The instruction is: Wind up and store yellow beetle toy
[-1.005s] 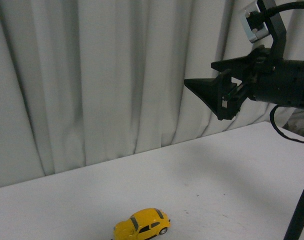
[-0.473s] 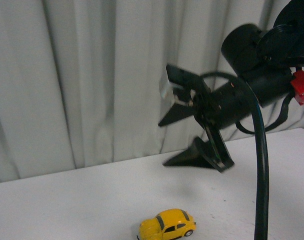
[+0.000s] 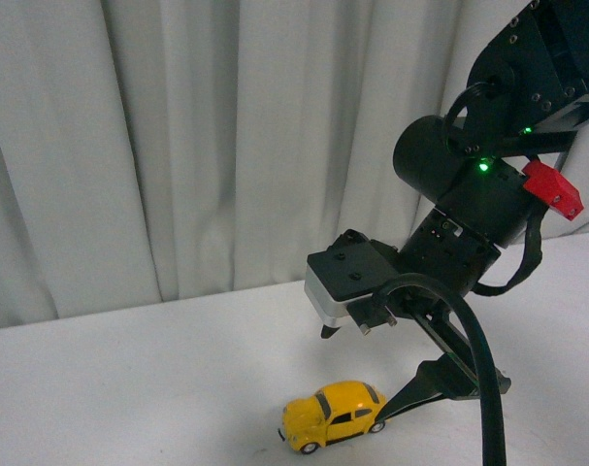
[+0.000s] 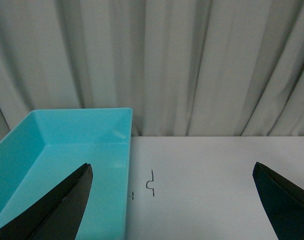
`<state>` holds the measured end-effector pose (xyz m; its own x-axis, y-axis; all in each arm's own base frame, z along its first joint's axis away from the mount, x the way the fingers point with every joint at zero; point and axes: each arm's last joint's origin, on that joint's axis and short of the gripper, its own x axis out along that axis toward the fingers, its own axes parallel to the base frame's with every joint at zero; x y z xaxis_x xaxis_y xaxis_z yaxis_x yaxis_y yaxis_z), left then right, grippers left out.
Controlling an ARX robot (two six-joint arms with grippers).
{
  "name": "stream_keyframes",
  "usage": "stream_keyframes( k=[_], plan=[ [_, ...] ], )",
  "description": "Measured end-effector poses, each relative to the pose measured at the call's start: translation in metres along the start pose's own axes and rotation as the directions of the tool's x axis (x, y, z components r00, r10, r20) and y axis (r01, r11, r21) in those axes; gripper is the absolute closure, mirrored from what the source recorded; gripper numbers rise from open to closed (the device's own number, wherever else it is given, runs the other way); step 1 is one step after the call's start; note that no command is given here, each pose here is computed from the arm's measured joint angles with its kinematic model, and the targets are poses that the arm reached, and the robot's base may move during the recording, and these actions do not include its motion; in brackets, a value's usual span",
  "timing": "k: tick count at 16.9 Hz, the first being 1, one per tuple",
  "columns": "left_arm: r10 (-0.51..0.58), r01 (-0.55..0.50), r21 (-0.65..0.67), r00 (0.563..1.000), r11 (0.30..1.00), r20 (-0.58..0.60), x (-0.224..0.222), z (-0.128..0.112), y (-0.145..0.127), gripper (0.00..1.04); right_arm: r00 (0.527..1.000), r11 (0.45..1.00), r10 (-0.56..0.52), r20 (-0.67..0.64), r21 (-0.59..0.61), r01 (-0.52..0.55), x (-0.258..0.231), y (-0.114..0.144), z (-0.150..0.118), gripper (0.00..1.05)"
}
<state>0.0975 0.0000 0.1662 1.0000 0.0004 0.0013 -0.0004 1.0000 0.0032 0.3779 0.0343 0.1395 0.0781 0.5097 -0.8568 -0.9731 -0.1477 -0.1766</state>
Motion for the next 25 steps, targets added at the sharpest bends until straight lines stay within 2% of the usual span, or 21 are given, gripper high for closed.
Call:
stream_keyframes(
  k=[3, 9, 13, 21, 25],
  plan=[
    [0.000, 0.000, 0.000, 1.000, 1.000, 0.000, 0.000, 0.000, 0.000, 0.07, 0.998, 0.999, 0.033, -0.059, -0.037, -0.035, 0.022, -0.001, -0.009, 0.07],
    [0.000, 0.000, 0.000, 1.000, 1.000, 0.000, 0.000, 0.000, 0.000, 0.07, 0.993, 0.997, 0.066, -0.098, -0.030, -0.070, 0.045, -0.007, -0.017, 0.07],
    [0.000, 0.000, 0.000, 1.000, 1.000, 0.000, 0.000, 0.000, 0.000, 0.07, 0.992, 0.997, 0.056, -0.111, -0.055, -0.063, 0.054, -0.018, -0.014, 0.07],
    [0.000, 0.000, 0.000, 1.000, 1.000, 0.000, 0.000, 0.000, 0.000, 0.07, 0.984, 0.995, 0.075, -0.158, -0.052, -0.084, 0.070, -0.023, -0.015, 0.08],
    [0.000, 0.000, 0.000, 1.000, 1.000, 0.000, 0.000, 0.000, 0.000, 0.07, 0.985, 0.994, 0.074, -0.158, -0.071, -0.086, 0.072, -0.025, -0.009, 0.47]
  ],
)
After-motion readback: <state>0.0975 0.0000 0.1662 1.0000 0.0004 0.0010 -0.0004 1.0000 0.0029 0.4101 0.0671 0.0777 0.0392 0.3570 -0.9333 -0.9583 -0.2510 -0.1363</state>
